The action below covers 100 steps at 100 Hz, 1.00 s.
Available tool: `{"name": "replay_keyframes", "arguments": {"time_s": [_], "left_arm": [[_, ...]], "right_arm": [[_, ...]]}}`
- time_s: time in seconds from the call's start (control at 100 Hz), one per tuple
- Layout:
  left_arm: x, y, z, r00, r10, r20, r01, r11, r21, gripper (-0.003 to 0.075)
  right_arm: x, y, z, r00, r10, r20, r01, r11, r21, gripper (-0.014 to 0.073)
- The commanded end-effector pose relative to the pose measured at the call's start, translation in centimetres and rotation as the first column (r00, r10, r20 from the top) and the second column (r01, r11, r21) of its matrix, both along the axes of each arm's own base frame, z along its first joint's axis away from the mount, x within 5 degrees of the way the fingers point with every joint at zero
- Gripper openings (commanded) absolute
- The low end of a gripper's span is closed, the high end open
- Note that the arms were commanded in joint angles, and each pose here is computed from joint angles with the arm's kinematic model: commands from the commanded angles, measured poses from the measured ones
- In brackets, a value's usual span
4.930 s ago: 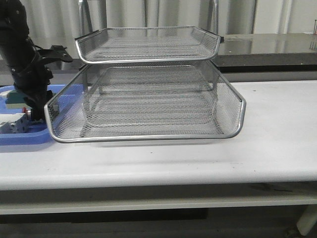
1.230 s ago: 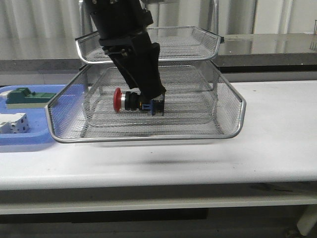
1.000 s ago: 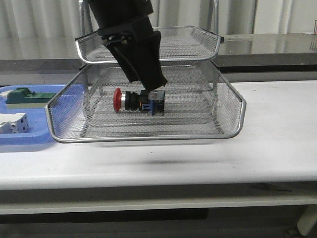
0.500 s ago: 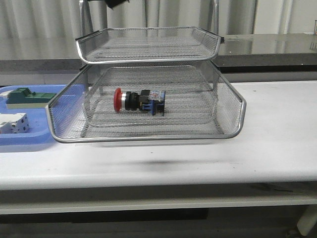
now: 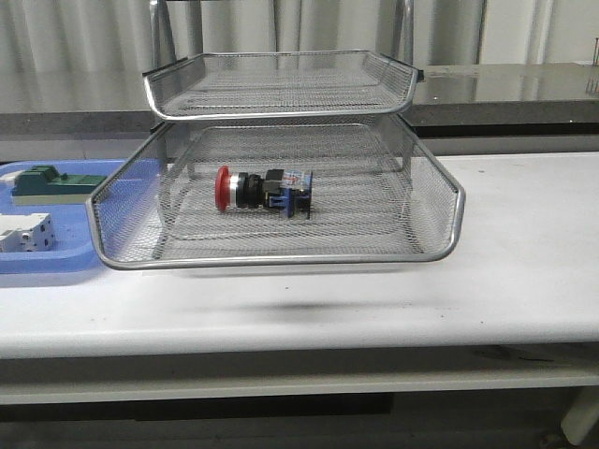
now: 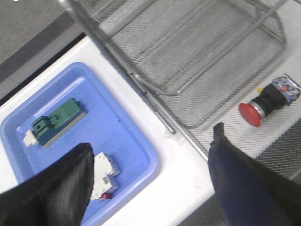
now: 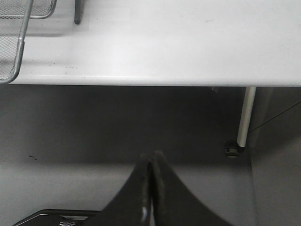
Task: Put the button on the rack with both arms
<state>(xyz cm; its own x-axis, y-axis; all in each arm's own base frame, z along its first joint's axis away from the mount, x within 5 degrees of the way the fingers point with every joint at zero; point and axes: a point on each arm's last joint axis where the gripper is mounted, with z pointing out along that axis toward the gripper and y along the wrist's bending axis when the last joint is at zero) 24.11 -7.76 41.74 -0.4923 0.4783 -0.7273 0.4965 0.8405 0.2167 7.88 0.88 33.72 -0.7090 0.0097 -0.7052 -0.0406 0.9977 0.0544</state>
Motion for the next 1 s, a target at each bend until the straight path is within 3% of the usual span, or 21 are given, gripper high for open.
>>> {"name": "replay_keyframes", "arguments": {"time_s": [0.0, 0.28, 0.54, 0.71, 0.99], "left_arm": [[-1.7, 2.0, 1.6, 0.981, 0.088, 0.175, -0.073, 0.993, -0.092, 0.0494], [-6.5, 5.9, -1.2, 0.89, 0.276, 0.363, -0.205, 0.954, -0.22, 0.0494], [-11.6, 6.8, -4.0, 0.753, 0.36, 0.55, -0.183, 0.918, -0.351, 0.0494], [-13.9, 6.9, -6.0, 0.73, 0.402, 0.552, -0.16, 0.887, -0.434, 0.0494], [-16.6, 7.0, -8.6, 0.709, 0.407, 0.576, -0.142, 0.882, -0.449, 0.0494]], "right_arm": [[0.3, -0.1, 1.3, 0.997, -0.004, 0.08, 0.005, 1.0, -0.009, -0.0066], [0.3, -0.1, 1.3, 0.997, -0.004, 0.08, 0.005, 1.0, -0.009, -0.0066], [0.3, -0.1, 1.3, 0.997, -0.004, 0.08, 0.005, 1.0, -0.009, -0.0066], [0.3, -0.1, 1.3, 0.997, -0.004, 0.08, 0.005, 1.0, -0.009, -0.0066], [0.3, -0.1, 1.3, 0.997, -0.004, 0.08, 0.005, 1.0, -0.009, -0.0066]]}}
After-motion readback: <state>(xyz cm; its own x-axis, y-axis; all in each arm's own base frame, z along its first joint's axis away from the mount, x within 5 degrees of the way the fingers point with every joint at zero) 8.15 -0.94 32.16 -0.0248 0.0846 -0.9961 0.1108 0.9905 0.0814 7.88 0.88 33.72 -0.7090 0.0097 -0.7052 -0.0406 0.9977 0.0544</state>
